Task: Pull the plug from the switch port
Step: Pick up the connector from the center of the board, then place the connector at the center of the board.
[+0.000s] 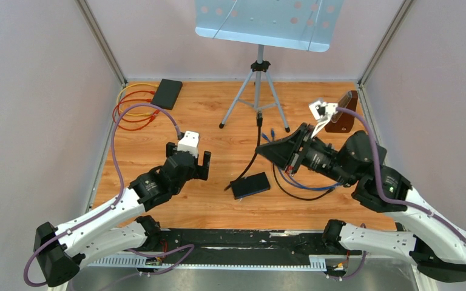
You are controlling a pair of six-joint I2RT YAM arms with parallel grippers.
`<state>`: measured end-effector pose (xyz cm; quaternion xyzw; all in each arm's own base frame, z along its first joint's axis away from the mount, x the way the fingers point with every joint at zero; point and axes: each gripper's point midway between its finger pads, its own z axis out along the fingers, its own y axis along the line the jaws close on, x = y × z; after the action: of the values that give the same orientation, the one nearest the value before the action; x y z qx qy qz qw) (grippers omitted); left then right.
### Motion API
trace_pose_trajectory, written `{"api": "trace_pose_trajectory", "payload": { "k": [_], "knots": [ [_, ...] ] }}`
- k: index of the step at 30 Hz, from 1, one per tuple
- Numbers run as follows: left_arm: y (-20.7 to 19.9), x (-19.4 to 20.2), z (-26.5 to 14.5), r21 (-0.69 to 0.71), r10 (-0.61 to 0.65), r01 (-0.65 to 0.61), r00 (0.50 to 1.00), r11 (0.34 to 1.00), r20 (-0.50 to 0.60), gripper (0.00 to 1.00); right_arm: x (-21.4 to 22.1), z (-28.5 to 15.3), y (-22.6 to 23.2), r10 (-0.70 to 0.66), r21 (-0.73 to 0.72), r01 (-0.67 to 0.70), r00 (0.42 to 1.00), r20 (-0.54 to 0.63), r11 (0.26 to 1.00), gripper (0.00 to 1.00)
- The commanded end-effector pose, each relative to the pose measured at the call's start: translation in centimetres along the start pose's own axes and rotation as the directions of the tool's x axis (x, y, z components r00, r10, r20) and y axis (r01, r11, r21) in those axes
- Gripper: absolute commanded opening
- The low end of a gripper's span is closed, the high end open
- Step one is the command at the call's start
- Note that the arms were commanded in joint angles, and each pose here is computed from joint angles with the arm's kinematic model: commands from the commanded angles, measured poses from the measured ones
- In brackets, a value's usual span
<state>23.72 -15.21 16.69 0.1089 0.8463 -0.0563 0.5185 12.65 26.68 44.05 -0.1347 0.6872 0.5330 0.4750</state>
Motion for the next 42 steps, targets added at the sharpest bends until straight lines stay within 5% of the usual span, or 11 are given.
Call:
{"api": "trace_pose_trajectory", "payload": {
  "k": [1, 5, 9, 14, 22, 30, 36, 40, 42],
  "knots": [
    [0.1, -0.7, 0.0, -0.011, -0.037, 0.037, 0.999, 0.999, 0.019, 1.0, -2.8, -1.5, -7.5, -0.181, 0.424, 0.153, 0.983, 0.028, 0.893, 0.0],
    [-1.0, -0.6, 0.5, 0.043, -0.037, 0.037, 0.999, 0.998, 0.002, 1.0, -3.7, -4.5, -12.4, -0.24, 0.654, 0.199, 0.97, -0.026, 0.73, 0.0],
    [-1.8, -0.4, 1.4, 0.076, -0.034, 0.036, 0.999, 0.996, -0.027, 1.0, -4.6, -6.8, -16.5, -0.239, 0.74, 0.228, 0.967, -0.094, 0.633, 0.0],
    [-2.7, -0.8, 2.0, 0.096, -0.034, 0.038, 0.998, 0.995, -0.044, 1.0, 0.2, -4.8, -22.6, -0.011, 0.636, 0.185, 0.964, -0.267, 0.749, 0.0],
    [-4.1, -1.0, 2.4, 0.151, -0.031, 0.04, 0.998, 0.988, -0.057, 1.0, 6.2, -0.5, -31.6, 0.251, 0.599, 0.002, 0.907, -0.339, 0.801, 0.0],
    [-6.2, 0.8, 2.7, 0.246, -0.017, 0.048, 0.992, 0.968, -0.126, 1.0, 4.8, 2.1, -34.7, 0.322, 0.583, -0.089, 0.895, -0.308, 0.807, 0.0],
    [-8.2, 1.7, 2.6, 0.34, -0.052, 0.098, 0.988, 0.935, -0.143, 1.0, 7.9, 2.1, -37.8, 0.451, 0.637, -0.187, 0.847, -0.281, 0.748, 0.03],
    [-10.2, 3.0, 2.7, 0.442, 0.008, 0.074, 0.983, 0.894, -0.181, 1.0, 7.7, 1.6, -38.9, 0.44, 0.669, -0.175, 0.863, -0.248, 0.722, 0.11],
    [-10.8, 3.9, 2.9, 0.465, 0.029, 0.077, 0.976, 0.882, -0.216, 1.0, 7.7, 1.1, -39.3, 0.438, 0.696, -0.168, 0.87, -0.229, 0.698, 0.24]
  ]
}}
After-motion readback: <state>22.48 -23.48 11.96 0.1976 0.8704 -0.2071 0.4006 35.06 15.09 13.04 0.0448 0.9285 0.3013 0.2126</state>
